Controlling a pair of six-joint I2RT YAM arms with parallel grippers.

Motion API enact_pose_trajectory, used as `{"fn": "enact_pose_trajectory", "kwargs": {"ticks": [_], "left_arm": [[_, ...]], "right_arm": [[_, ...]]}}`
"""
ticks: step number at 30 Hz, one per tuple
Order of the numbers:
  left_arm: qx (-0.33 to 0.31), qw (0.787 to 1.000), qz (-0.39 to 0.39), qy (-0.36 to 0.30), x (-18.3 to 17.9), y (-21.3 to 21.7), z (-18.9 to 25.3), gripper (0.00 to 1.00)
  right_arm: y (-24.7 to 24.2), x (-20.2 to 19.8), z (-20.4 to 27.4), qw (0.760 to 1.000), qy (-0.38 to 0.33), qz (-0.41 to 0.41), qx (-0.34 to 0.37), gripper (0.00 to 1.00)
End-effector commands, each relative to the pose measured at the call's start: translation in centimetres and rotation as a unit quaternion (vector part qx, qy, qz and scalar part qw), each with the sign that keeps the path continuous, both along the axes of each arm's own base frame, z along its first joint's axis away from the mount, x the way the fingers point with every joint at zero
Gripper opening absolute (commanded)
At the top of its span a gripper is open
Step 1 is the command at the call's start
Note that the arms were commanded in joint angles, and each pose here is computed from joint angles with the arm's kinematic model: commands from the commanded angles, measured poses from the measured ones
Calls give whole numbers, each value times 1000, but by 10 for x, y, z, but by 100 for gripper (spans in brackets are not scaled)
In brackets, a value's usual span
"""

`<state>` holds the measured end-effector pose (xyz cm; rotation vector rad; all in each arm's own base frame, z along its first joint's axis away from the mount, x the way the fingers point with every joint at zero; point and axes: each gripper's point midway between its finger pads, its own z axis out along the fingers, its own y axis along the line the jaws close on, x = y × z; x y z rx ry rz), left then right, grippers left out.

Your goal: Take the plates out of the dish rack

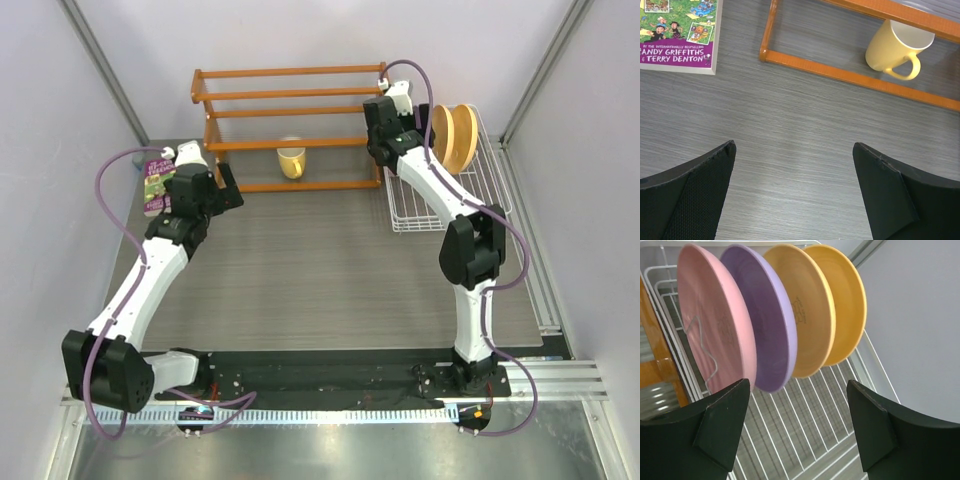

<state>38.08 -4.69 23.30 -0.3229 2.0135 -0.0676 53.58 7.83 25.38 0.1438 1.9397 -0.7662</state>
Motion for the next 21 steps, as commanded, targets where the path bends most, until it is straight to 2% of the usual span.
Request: {"fn": "enact_pose_trajectory", "kwargs": {"ticks": [1, 6, 10, 11, 14, 18, 20, 21], "left_arm": [[3, 1000, -16, -19, 8, -5, 6, 100], [8, 1000, -15, -11, 11, -4, -1, 99], [12, 1000, -15, -10, 14, -4, -3, 99], [14, 1000, -16, -9, 14, -4, -4, 100], [14, 1000, -15, -7, 15, -4, -6, 99], [19, 1000, -14, -4, 16, -3, -10, 99], [21, 1000, -11, -3, 17, -2, -11, 99], [22, 1000, -10, -1, 17, -1, -13, 100]], "right_arm": [[10, 21, 11, 998, -33, 29, 40, 83], [8, 33, -1, 994, -38, 46, 91, 82], [9, 40, -12, 992, -33, 56, 110, 72], [8, 42, -14, 991, -34, 56, 113, 65], [8, 46, -24, 990, -27, 59, 122, 58], [10, 51, -37, 988, -19, 66, 135, 54], [11, 54, -43, 989, -14, 67, 134, 46], [11, 54, -44, 989, -14, 67, 132, 36]]}}
